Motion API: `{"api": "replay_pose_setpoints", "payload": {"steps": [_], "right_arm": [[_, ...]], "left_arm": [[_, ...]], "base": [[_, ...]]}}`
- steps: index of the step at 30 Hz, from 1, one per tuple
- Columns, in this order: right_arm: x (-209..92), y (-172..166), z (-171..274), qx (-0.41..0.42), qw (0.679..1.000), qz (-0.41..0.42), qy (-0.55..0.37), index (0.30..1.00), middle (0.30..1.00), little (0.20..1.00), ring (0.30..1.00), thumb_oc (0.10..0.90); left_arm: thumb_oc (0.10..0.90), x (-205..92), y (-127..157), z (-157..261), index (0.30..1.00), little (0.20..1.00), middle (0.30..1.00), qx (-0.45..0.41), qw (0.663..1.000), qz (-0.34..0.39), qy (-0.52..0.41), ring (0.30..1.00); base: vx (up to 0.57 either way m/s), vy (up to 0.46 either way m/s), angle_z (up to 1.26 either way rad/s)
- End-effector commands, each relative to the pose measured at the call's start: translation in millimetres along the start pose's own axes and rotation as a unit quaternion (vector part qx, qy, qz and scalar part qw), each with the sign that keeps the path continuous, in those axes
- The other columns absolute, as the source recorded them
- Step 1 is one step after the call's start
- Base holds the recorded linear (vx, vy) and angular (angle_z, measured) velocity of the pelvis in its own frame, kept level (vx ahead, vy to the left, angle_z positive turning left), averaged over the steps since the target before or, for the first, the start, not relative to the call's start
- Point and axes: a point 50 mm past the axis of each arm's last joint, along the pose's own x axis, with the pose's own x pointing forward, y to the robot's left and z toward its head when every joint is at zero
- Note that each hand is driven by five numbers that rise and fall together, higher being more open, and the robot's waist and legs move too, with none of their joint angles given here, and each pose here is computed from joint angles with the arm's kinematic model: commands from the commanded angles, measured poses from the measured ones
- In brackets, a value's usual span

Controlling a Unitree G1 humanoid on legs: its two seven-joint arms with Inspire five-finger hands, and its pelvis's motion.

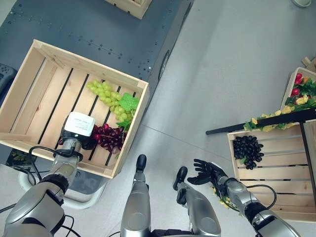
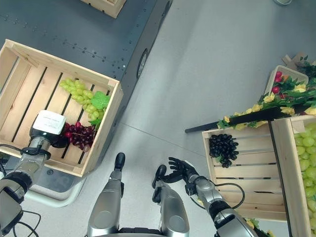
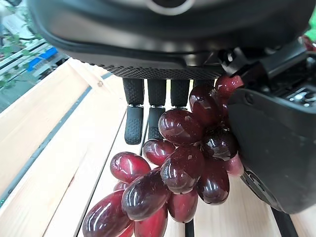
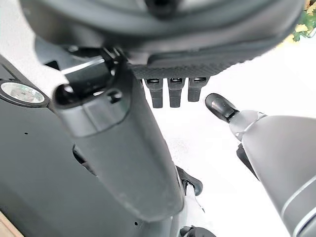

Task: Pick up the fruits from the basket on one side to the basket on the other side

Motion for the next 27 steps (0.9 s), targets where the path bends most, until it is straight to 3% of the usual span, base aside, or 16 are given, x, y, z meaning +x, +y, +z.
{"api": "replay_pose_setpoints", "payload": {"steps": [1, 9, 20, 27], "right_arm": [[-20.8, -27.4, -12.9, -0.010, 0.999, -0.048, 0.001, 0.900, 0.900, 0.900, 0.900, 0.800], [-32.1, -27.3, -36.7, 0.008, 0.998, -0.059, 0.027, 0.900, 0.900, 0.900, 0.900, 0.800], [-37.8, -22.1, -53.7, 0.018, 0.997, -0.059, 0.047, 0.900, 0.900, 0.900, 0.900, 0.800], [-40.2, -10.9, -49.2, 0.068, 0.996, -0.051, -0.014, 0.900, 0.900, 0.900, 0.900, 0.800]], "left_arm": [[0.400, 9.0, 21.5, -19.0, 0.300, 0.300, 0.300, -0.054, 0.990, 0.102, 0.082, 0.300], [0.400, -11.3, 20.2, -30.3, 0.300, 0.300, 0.300, -0.071, 0.983, 0.141, 0.098, 0.300], [0.400, -12.5, 34.6, -44.6, 0.300, 0.300, 0.300, -0.097, 0.972, 0.178, 0.118, 0.300], [0.400, -22.5, 43.4, -52.2, 0.300, 0.300, 0.300, -0.138, 0.950, 0.243, 0.138, 0.300]], "base": [[0.06, 0.009, -0.01], [0.05, -0.011, 0.03], [0.03, -0.012, 0.03], [0.03, -0.039, 0.00]]}}
